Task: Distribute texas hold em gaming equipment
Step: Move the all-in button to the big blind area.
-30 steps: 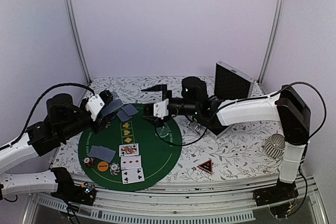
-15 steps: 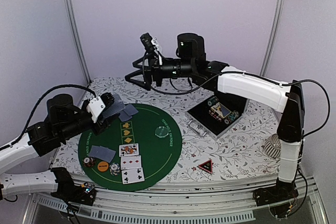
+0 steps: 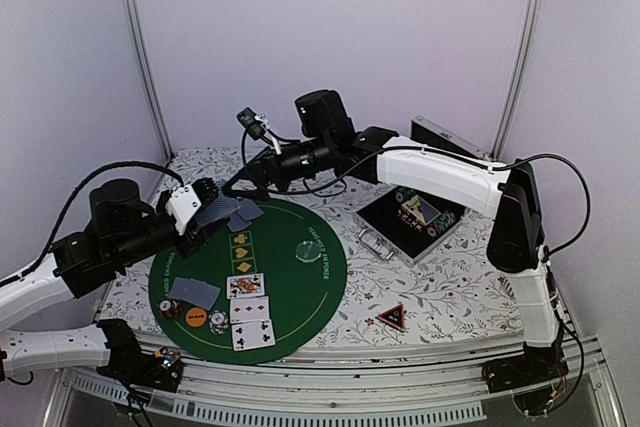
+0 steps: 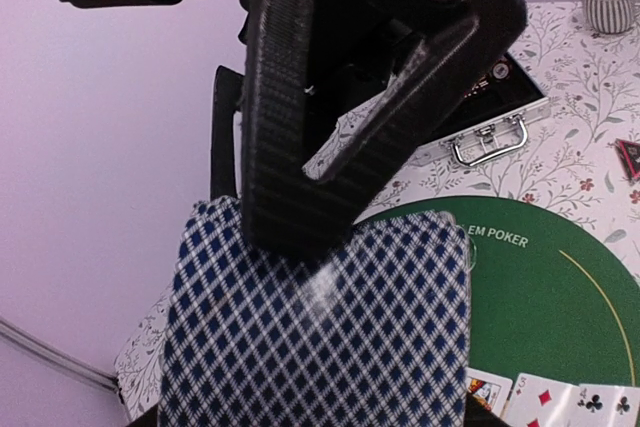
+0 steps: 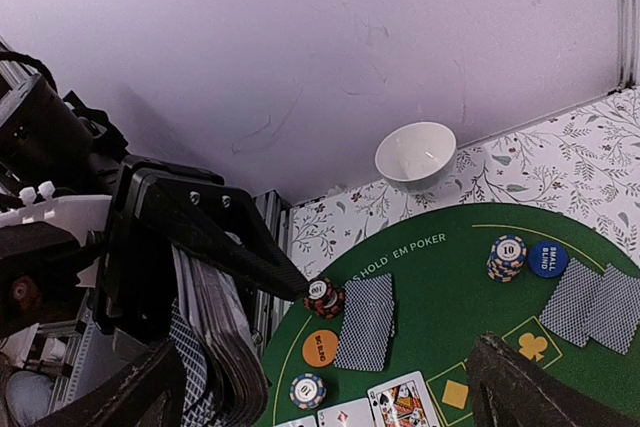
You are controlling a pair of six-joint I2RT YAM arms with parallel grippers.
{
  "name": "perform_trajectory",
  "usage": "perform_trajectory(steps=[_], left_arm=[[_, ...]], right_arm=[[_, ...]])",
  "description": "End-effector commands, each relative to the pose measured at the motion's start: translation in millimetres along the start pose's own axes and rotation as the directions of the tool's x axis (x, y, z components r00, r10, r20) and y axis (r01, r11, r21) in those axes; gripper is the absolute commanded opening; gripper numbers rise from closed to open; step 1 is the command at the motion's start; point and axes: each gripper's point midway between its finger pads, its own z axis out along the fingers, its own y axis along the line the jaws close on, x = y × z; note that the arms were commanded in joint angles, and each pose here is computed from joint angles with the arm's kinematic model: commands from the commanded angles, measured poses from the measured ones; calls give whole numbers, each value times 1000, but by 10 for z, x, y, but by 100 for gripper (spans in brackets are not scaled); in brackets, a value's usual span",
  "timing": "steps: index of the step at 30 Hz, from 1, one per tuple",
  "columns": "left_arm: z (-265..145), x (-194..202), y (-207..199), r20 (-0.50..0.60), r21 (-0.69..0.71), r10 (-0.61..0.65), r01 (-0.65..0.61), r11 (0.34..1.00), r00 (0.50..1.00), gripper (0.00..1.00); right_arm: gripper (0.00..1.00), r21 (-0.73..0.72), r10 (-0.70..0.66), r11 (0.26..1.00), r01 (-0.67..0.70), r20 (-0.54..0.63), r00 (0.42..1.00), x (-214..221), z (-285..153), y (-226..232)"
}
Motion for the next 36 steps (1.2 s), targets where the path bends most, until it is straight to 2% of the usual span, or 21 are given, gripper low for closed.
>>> perform_trajectory(steps=[1,11,15,18,21,24,27,28,29,32,36], left_arm=[[11,-19,1,12,2,4,-4,1000,1000,54],[1,-20,7,13,-1,-1,1,1000,1000,54],[-16,-18,26,14,-12,-5,5,1000,1000,54],[-26,-18,43,14,-20,-6,6,1000,1000,54],[-28,-15,55,12,-27,-9,9,1000,1000,54],[-25,-20,60,11,-29,-10,10,1000,1000,54],[-19,-15,67,7,-31,-13,14,999,1000,54],[-20,-24,68,10,-31,-15,15,999,1000,54],[-18,-25,65,10,-29,-16,16,999,1000,54],[-20,-32,58,13,-25,-18,18,1000,1000,54],[-30,-49,57,20,-22,-20,21,1000,1000,54]], right_arm=[[100,-48,15,999,-16,-18,1000,34,114,95],[100,-17,-4,1000,4,-6,1000,-65,38,142],[100,126,-63,990,60,21,998,-321,-316,223],[100,322,-72,945,60,26,997,-388,-724,156],[99,562,16,826,-34,37,999,-225,-1257,-57],[99,716,141,685,-135,52,989,157,-1720,-194],[99,857,280,478,-194,60,958,729,-2154,-367],[99,892,351,401,-208,60,935,1020,-2260,-432],[99,913,404,354,-200,43,914,1242,-2321,-457],[99,949,590,252,-189,4,807,1943,-2358,-489],[99,964,730,216,-156,-54,681,2671,-2192,-426]])
